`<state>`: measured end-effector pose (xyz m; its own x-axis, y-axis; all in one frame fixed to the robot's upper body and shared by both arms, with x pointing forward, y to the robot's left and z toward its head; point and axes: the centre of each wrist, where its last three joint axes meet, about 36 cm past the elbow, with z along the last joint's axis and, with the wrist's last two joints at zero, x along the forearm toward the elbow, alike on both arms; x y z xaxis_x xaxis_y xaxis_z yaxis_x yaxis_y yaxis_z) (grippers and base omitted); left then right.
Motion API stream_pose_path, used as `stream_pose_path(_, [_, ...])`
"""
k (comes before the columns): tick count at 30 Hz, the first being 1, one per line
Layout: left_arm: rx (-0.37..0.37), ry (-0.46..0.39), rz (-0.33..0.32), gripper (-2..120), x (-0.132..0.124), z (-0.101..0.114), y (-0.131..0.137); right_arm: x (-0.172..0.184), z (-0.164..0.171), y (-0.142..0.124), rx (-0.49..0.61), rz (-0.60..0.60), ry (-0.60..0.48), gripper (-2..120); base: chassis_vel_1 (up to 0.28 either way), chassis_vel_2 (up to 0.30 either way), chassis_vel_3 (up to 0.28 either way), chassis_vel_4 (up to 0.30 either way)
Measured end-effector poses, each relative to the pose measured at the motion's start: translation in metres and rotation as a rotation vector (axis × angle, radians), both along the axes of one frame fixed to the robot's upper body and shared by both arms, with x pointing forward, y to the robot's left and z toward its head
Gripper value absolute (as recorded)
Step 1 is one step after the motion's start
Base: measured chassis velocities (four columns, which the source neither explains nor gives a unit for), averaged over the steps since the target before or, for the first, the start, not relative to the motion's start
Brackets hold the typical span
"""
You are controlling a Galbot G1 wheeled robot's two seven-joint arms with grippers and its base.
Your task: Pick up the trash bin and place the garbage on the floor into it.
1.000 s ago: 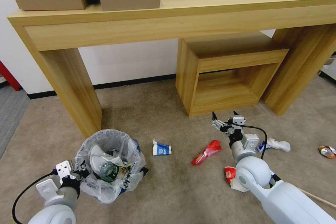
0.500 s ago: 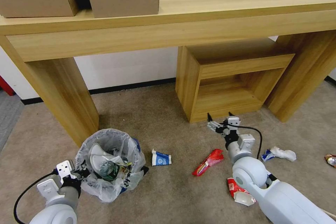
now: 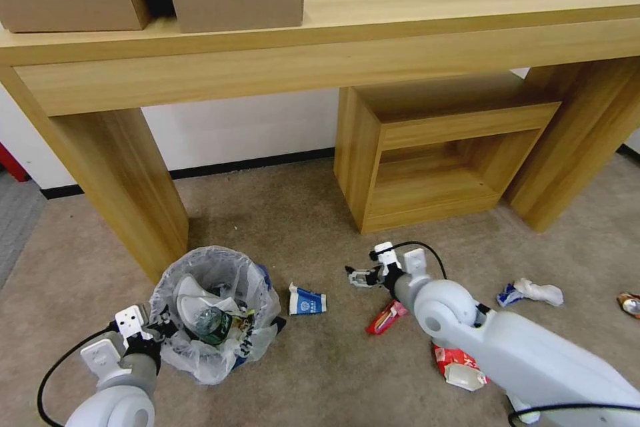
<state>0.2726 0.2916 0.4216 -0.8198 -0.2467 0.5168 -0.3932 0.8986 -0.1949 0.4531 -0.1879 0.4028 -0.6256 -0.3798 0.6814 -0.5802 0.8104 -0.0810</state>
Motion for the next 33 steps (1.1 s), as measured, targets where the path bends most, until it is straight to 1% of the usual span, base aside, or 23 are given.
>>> stream_pose_path(1, [0.0, 0.0, 0.0, 0, 0.0, 0.0, 0.0, 0.0, 0.0, 0.0, 0.0, 0.0, 0.0, 100, 0.0, 0.0, 0.0, 0.0])
stream_pose_path(3, [-0.001, -0.003, 0.004, 0, 0.0, 0.0, 0.0, 0.004, -0.007, 0.001, -0.033, 0.073, -0.003, 100, 0.0, 0.0, 0.0, 0.0])
stream_pose_path(4, [-0.002, -0.009, 0.009, 0, -0.001, 0.001, -0.001, 0.016, -0.018, 0.003, -0.083, 0.193, -0.045, 100, 0.0, 0.0, 0.0, 0.0])
stream_pose_path(5, [-0.002, -0.013, 0.013, 0, -0.001, 0.001, -0.001, 0.024, -0.019, 0.004, -0.096, 0.251, -0.077, 100, 0.0, 0.0, 0.0, 0.0])
stream_pose_path(6, [-0.002, -0.013, 0.013, 0, -0.001, 0.001, -0.001, 0.024, -0.019, 0.004, -0.096, 0.251, -0.077, 100, 0.0, 0.0, 0.0, 0.0])
stream_pose_path(7, [-0.001, -0.017, 0.017, 0, -0.002, 0.001, -0.002, 0.036, -0.019, 0.008, -0.118, 0.327, -0.111, 100, 0.0, 0.0, 0.0, 0.0])
stream_pose_path(9, [0.0, -0.02, 0.022, 0, -0.002, 0.001, -0.001, 0.047, -0.018, 0.013, -0.136, 0.399, -0.125, 100, 0.0, 0.0, 0.0, 0.0])
stream_pose_path(10, [0.0, -0.02, 0.022, 0, -0.002, 0.001, -0.001, 0.047, -0.018, 0.013, -0.136, 0.399, -0.125, 100, 0.0, 0.0, 0.0, 0.0])
stream_pose_path(11, [0.001, -0.022, 0.025, 0, -0.003, 0.001, -0.001, 0.052, -0.019, 0.016, -0.154, 0.429, -0.131, 100, 0.0, 0.0, 0.0, 0.0])
stream_pose_path(13, [0.001, -0.031, 0.034, 0, -0.003, 0.0, -0.002, 0.063, -0.03, 0.024, -0.195, 0.475, -0.128, 100, 0.0, 0.0, 0.0, 0.0])
stream_pose_path(18, [0.0, -0.031, 0.04, 0, -0.002, -0.003, -0.003, 0.066, -0.042, 0.033, -0.225, 0.48, -0.103, 100, 0.0, 0.0, 0.0, 0.0])
stream_pose_path(21, [0.0, -0.03, 0.045, 0, -0.002, -0.004, -0.003, 0.066, -0.056, 0.04, -0.257, 0.453, -0.086, 100, 0.0, 0.0, 0.0, 0.0])
stream_pose_path(25, [-0.001, -0.031, 0.048, 0, -0.002, -0.006, -0.003, 0.069, -0.065, 0.045, -0.27, 0.446, -0.082, 100, 0.0, 0.0, 0.0, 0.0])
stream_pose_path(29, [-0.003, -0.035, 0.051, 0, -0.001, -0.007, -0.003, 0.075, -0.085, 0.06, -0.279, 0.457, -0.076, 99, 0.0, 0.0, 0.0, 0.0])
stream_pose_path(30, [-0.003, -0.035, 0.051, 0, -0.001, -0.007, -0.003, 0.075, -0.085, 0.06, -0.279, 0.457, -0.076, 99, 0.0, 0.0, 0.0, 0.0])
stream_pose_path(32, [-0.001, -0.036, 0.054, 0, -0.001, -0.008, -0.002, 0.073, -0.093, 0.074, -0.275, 0.473, -0.074, 99, 0.0, 0.0, 0.0, 0.0])
stream_pose_path(33, [-0.001, -0.036, 0.054, 0, -0.001, -0.008, -0.002, 0.073, -0.093, 0.074, -0.275, 0.473, -0.074, 99, 0.0, 0.0, 0.0, 0.0])
